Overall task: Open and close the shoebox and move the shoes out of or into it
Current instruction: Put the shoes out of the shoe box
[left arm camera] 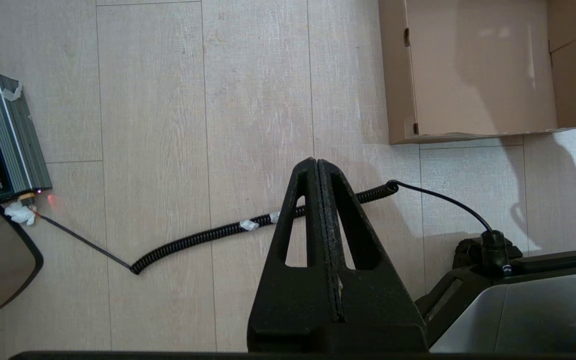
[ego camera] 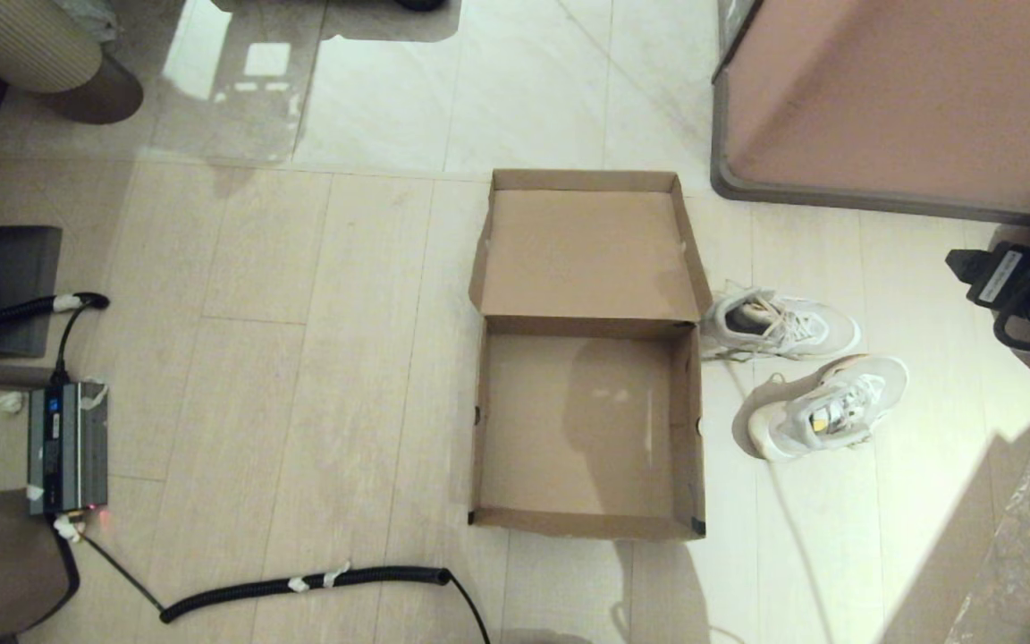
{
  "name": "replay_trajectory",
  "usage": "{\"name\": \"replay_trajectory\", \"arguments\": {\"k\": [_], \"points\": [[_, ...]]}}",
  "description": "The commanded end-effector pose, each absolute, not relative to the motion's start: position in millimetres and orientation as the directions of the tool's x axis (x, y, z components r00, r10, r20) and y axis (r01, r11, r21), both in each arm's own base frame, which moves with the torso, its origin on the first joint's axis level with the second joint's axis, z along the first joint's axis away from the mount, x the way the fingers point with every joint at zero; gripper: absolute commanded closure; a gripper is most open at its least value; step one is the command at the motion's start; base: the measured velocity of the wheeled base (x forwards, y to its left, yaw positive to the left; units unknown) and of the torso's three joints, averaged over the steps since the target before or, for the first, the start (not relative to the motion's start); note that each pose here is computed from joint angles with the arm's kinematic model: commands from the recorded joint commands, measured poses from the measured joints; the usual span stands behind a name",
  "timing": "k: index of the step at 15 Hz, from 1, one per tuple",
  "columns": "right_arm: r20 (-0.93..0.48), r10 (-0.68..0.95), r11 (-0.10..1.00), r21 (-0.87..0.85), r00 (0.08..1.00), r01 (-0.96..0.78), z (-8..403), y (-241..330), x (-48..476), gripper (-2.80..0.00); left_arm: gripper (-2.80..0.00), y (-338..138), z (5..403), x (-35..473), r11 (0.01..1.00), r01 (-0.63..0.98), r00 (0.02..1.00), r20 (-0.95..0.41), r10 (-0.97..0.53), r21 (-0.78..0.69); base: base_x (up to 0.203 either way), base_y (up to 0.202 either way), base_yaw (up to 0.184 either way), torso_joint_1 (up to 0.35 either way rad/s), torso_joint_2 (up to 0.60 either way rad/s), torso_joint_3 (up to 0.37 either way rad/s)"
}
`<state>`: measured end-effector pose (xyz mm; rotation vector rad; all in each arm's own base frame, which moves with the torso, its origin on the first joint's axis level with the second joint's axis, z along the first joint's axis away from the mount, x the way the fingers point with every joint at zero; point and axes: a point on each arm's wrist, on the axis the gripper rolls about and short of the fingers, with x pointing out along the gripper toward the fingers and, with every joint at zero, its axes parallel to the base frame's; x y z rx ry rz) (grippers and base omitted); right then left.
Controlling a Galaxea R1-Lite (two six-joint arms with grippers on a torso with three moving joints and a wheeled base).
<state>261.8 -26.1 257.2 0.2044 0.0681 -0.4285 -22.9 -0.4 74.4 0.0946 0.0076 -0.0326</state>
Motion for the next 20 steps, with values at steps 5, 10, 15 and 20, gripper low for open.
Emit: {"name": "replay_trajectory", "arguments": {"k": [5, 10, 15, 20], "points": [[-0.332, -0.395, 0.864, 0.182, 0.856, 0.469, 209, -26, 268, -2.8, 0.0, 0, 74, -23, 0.995, 0.033, 0.999, -0.011, -0.032, 0.095, 0.0, 0.0, 0.0, 0.0, 0.0, 0.0], [-0.491, -0.284, 0.775, 0.388, 0.824, 0.498, 159, -16, 299, -2.8, 0.0, 0, 74, -23, 0.995, 0.033, 0.999, -0.01, -0.032, 0.095, 0.0, 0.0, 0.0, 0.0, 0.0, 0.0], [-0.479, -0.125, 0.663, 0.611, 0.869, 0.433, 161, 6, 324, -2.8, 0.0, 0, 74, -23, 0.995, 0.033, 0.999, -0.009, -0.032, 0.095, 0.0, 0.0, 0.0, 0.0, 0.0, 0.0], [-0.475, -0.086, 0.653, 0.637, 0.876, 0.41, 160, 21, 339, -2.8, 0.0, 0, 74, -23, 0.995, 0.034, 0.999, -0.009, -0.033, 0.095, 0.0, 0.0, 0.0, 0.0, 0.0, 0.0]]}}
